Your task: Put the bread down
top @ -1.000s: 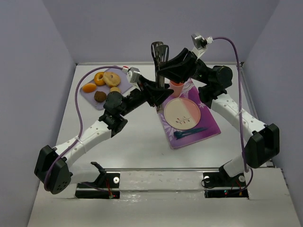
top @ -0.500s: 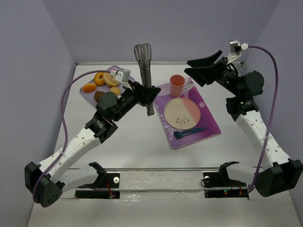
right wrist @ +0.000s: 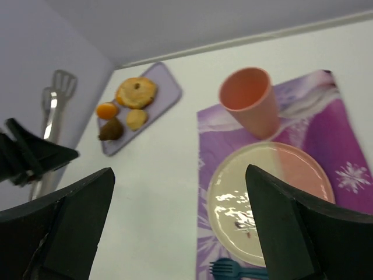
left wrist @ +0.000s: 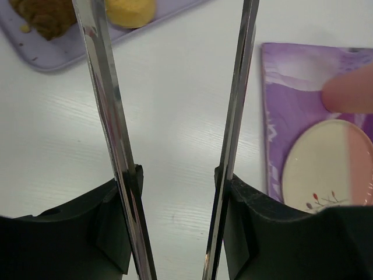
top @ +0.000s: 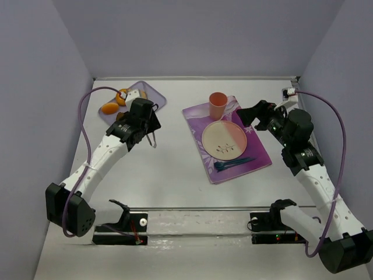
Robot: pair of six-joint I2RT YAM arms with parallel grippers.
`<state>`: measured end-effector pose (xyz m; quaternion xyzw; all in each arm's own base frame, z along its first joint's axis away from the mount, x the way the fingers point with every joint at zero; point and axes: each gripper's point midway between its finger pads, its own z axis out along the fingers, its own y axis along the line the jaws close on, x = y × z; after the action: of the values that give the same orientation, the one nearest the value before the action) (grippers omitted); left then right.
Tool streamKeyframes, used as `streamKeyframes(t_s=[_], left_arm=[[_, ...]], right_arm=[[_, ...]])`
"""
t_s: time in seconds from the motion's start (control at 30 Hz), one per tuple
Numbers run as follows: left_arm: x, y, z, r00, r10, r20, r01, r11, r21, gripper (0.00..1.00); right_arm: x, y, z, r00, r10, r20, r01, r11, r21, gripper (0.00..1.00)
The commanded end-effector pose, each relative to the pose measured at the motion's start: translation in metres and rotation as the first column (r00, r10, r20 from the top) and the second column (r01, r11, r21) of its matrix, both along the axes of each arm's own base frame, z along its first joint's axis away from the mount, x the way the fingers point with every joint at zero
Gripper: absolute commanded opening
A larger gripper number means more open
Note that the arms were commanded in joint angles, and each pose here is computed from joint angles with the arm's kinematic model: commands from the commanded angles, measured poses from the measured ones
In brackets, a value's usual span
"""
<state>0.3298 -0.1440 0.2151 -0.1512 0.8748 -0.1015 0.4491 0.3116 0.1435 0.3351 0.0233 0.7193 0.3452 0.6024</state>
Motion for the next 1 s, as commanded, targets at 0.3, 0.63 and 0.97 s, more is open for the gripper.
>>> streamKeyframes(t_s=[0.3,0.63,0.97], left_arm=[[-0.017,0.073,-0.048,0.961,0.159,-0.227,-0.163,0.987,0.0,0.65],[-0.014,0.107,-0.064,0.927,0.236,-0.292,-0.233,0.971,0.044,0.72],[-0.003,0.113,-0.096,0.888,0.183,-0.423,-0.171,0.983,0.067,0.68]], right_arm=[[0.024,-0.059,-0.08,0.937,-0.326,-0.128,0.288,0.925,-0.246,1.0],[0.027,-0.054,-0.092,0.941,-0.301,-0.155,0.253,0.93,-0.268,1.0],[0.031,-0.058,-0.098,0.93,-0.327,-0.165,0.273,0.919,-0.283,1.0]])
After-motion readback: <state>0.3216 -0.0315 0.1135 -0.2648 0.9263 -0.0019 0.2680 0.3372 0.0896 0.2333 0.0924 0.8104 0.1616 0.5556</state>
